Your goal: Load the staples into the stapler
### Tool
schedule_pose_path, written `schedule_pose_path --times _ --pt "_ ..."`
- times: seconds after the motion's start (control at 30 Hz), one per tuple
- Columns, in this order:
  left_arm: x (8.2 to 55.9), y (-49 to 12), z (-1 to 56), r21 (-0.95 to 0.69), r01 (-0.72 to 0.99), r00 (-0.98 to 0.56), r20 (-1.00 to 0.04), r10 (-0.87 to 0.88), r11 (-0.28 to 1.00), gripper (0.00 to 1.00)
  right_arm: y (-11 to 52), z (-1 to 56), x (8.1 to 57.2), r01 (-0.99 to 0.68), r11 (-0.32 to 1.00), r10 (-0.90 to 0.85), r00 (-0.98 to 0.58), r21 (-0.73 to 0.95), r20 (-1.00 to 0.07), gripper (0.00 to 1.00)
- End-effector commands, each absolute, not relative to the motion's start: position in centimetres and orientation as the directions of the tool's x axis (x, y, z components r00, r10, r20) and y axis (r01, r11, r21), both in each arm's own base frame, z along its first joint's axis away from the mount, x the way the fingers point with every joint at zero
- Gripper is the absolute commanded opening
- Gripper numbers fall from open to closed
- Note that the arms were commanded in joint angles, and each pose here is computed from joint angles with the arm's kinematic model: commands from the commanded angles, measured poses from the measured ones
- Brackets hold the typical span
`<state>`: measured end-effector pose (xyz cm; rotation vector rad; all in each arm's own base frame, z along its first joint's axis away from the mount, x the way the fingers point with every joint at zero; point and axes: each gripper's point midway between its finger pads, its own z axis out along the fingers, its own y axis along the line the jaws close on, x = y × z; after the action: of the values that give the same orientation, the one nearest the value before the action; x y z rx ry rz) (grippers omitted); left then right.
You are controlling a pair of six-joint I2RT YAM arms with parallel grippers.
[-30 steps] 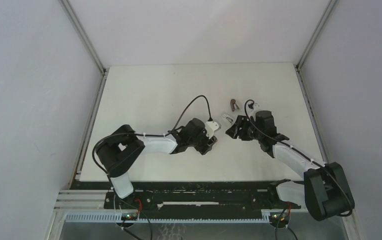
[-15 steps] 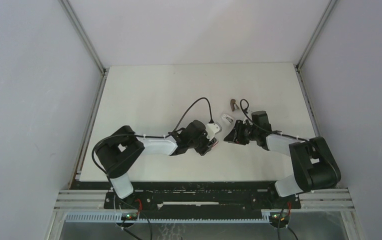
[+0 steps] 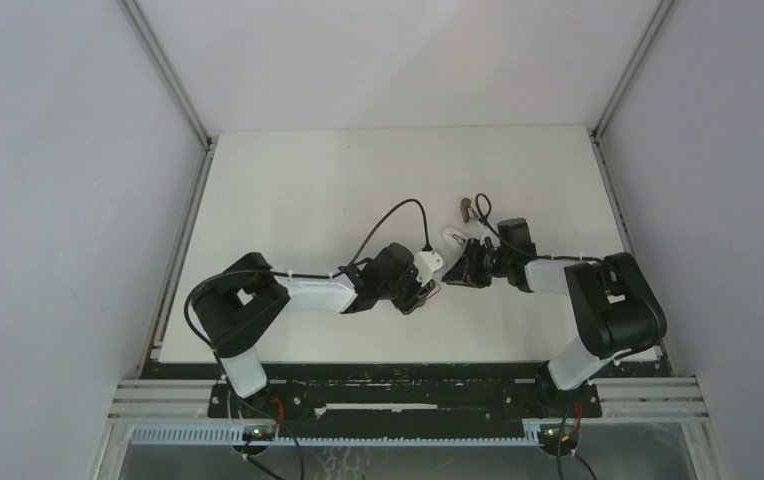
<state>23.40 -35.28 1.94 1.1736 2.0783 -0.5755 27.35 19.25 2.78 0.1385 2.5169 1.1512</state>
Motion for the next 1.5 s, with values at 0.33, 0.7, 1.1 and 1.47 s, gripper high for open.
schedule_pose_path --times 0.33,0.7,1.1,1.47 --pt "22.9 -35.5 2.9 -0.033 0.884 -0.326 -0.758 0.566 0.465 0.47 20.7 3.8 28.8 -0.098 0.615 0.220 -0.932 0.782 -0.290 0.19" --pt "22.9 -35.4 3.1 -0.023 0.885 -0.318 -0.758 0.569 0.464 0.46 21.3 3.2 28.2 -0.088 0.613 0.190 -0.948 0.785 -0.255 0.17" --pt "23.0 -35.3 3.0 -0.013 0.885 -0.314 -0.756 0.575 0.466 0.45 22.3 2.9 27.2 -0.094 0.586 0.138 -0.967 0.805 -0.213 0.16" --pt "23.1 -35.0 3.2 0.002 0.881 -0.309 -0.754 0.579 0.472 0.45 21.5 2.9 27.7 -0.104 0.609 0.147 -0.959 0.786 -0.240 0.00"
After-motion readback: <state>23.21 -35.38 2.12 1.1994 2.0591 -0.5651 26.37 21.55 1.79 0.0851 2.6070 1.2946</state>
